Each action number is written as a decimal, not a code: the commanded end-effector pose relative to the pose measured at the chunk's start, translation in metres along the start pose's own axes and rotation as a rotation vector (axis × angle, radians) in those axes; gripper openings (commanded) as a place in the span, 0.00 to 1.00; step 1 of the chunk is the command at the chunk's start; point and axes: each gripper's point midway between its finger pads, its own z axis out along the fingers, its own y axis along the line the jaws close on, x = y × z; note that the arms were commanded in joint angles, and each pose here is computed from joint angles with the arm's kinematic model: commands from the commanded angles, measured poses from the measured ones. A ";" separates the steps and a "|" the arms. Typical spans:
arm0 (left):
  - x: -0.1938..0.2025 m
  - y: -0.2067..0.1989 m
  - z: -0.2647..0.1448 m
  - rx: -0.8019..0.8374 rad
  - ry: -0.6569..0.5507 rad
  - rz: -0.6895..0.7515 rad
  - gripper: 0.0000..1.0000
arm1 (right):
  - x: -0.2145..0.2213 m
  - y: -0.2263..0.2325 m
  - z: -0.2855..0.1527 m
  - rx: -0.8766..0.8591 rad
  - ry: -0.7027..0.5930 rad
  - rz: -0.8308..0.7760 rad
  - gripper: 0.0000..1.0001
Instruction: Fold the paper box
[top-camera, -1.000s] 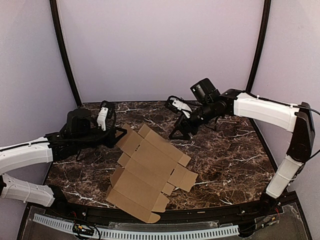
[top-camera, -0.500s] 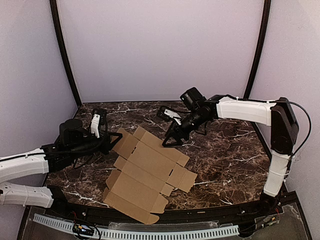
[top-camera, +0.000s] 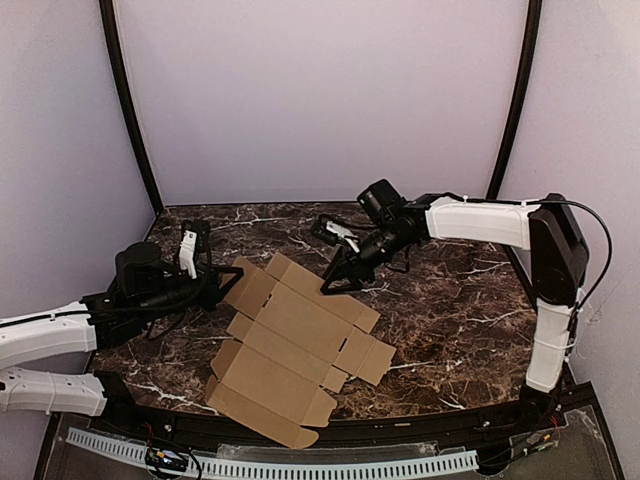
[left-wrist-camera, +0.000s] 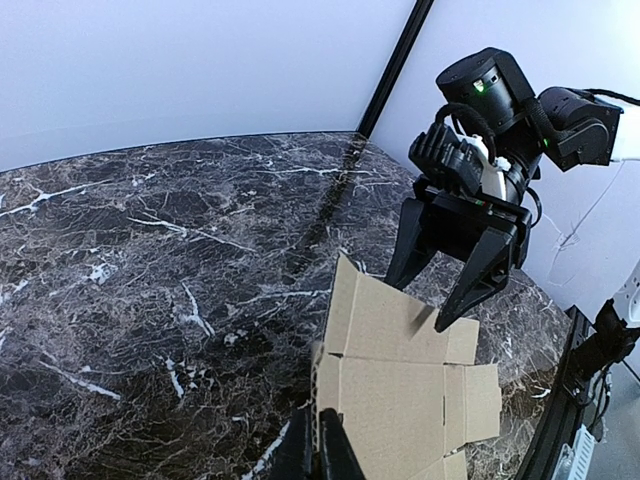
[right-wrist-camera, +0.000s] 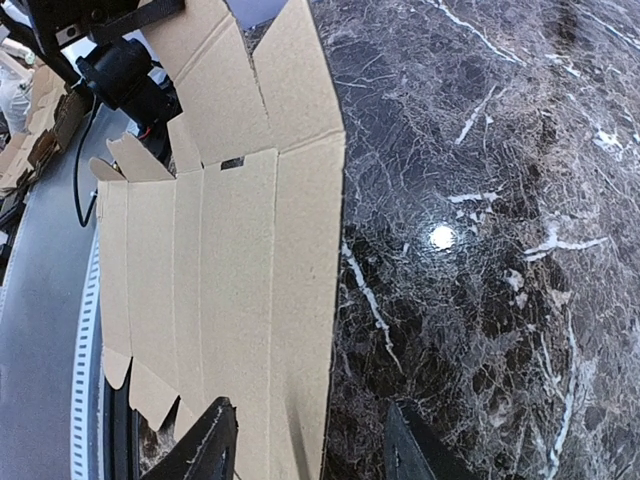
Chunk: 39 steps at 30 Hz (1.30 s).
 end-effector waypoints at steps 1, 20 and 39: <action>0.001 0.000 -0.002 0.007 -0.017 -0.016 0.01 | -0.002 -0.002 0.004 -0.038 -0.021 -0.005 0.46; 0.000 0.010 -0.005 -0.035 -0.064 -0.034 0.01 | -0.003 0.008 0.003 -0.013 -0.010 -0.039 0.00; -0.027 0.004 -0.016 -0.076 -0.032 -0.091 0.60 | -0.006 -0.018 -0.028 0.471 0.168 -0.102 0.00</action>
